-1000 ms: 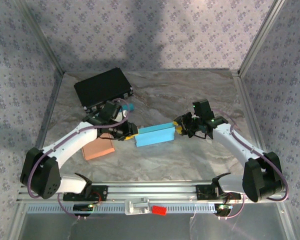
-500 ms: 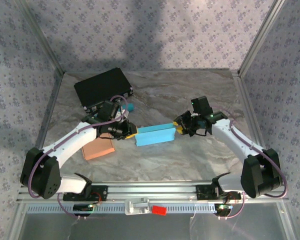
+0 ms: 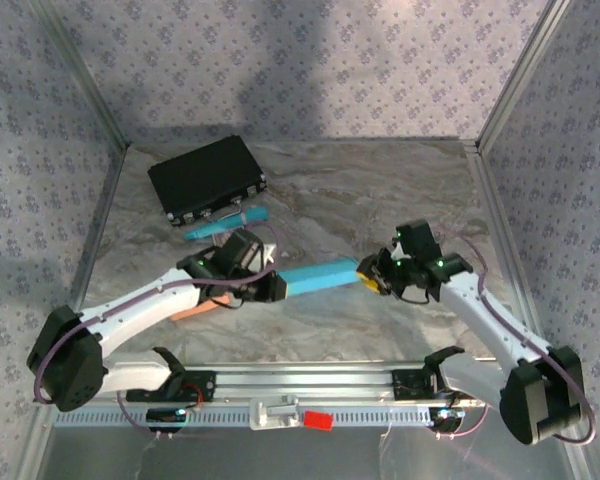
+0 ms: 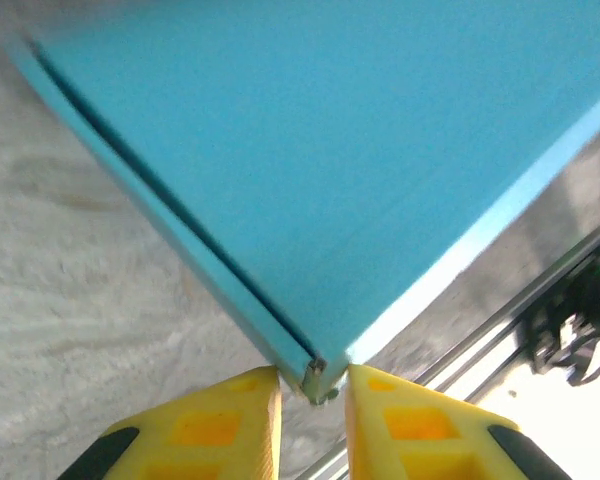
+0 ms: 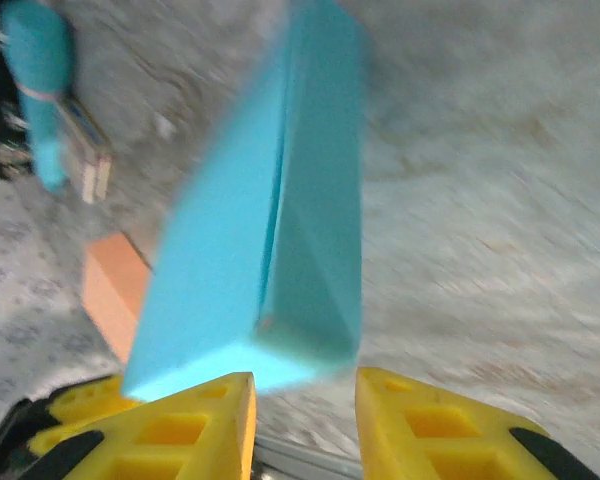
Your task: Fold the paper box
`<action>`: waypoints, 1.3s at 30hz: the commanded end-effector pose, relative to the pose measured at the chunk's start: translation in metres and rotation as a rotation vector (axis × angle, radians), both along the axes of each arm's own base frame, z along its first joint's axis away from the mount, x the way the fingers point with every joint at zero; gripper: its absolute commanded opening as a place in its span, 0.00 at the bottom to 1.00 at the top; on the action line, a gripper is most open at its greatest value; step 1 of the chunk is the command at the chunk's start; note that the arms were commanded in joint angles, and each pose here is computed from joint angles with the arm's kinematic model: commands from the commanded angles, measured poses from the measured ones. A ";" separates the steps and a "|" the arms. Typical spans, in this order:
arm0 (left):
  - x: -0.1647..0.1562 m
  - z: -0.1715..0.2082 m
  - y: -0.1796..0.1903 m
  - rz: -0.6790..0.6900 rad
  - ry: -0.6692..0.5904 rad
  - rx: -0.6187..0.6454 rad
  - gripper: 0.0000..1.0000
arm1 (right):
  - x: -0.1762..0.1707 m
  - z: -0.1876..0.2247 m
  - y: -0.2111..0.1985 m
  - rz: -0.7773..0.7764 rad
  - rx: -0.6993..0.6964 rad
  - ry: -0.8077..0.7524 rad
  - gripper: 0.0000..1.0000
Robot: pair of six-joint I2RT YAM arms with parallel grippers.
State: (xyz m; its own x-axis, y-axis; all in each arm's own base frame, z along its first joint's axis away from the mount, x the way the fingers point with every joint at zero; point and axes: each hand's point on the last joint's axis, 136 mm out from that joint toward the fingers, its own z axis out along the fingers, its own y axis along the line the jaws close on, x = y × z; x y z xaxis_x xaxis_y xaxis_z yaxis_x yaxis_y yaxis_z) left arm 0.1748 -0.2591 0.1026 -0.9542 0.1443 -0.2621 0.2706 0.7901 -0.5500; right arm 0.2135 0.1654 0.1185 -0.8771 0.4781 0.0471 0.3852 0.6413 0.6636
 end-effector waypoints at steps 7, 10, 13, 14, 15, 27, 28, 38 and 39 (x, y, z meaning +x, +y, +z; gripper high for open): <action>0.010 -0.027 -0.010 0.043 0.012 0.021 0.23 | -0.022 -0.037 -0.009 0.014 -0.007 0.069 0.36; 0.023 -0.010 -0.014 0.058 -0.024 0.016 0.26 | -0.014 -0.024 -0.016 0.031 -0.073 0.057 0.40; 0.041 0.017 -0.010 0.105 -0.079 -0.010 0.30 | -0.003 0.000 -0.035 0.029 -0.189 -0.002 0.56; 0.050 0.030 -0.005 0.132 -0.110 -0.021 0.32 | 0.003 0.014 -0.044 0.020 -0.234 -0.033 0.70; 0.060 0.047 0.002 0.165 -0.145 -0.033 0.35 | 0.009 0.029 -0.054 -0.011 -0.281 -0.063 0.99; 0.137 0.136 0.172 0.659 -0.468 0.137 1.00 | 0.055 0.145 -0.197 -0.503 -0.872 -0.651 0.99; 0.135 0.133 0.191 0.729 -0.480 0.214 1.00 | 0.055 0.144 -0.204 -0.547 -0.905 -0.701 0.99; 0.114 0.111 0.286 0.968 -0.741 0.619 1.00 | 0.098 0.031 -0.201 -0.212 -1.110 -0.790 0.99; 0.116 0.108 0.287 0.955 -0.751 0.633 1.00 | 0.103 0.021 -0.199 -0.198 -1.106 -0.784 0.99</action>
State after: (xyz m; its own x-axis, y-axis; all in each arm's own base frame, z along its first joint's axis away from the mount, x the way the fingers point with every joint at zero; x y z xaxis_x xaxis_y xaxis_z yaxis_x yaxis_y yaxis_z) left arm 0.2842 0.0091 0.1950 -0.4853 -0.2889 -0.8252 -0.4082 0.9095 -0.0784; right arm 0.2898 -0.0406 0.1268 -0.4984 0.1348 -0.8564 0.3649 0.9287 -0.0662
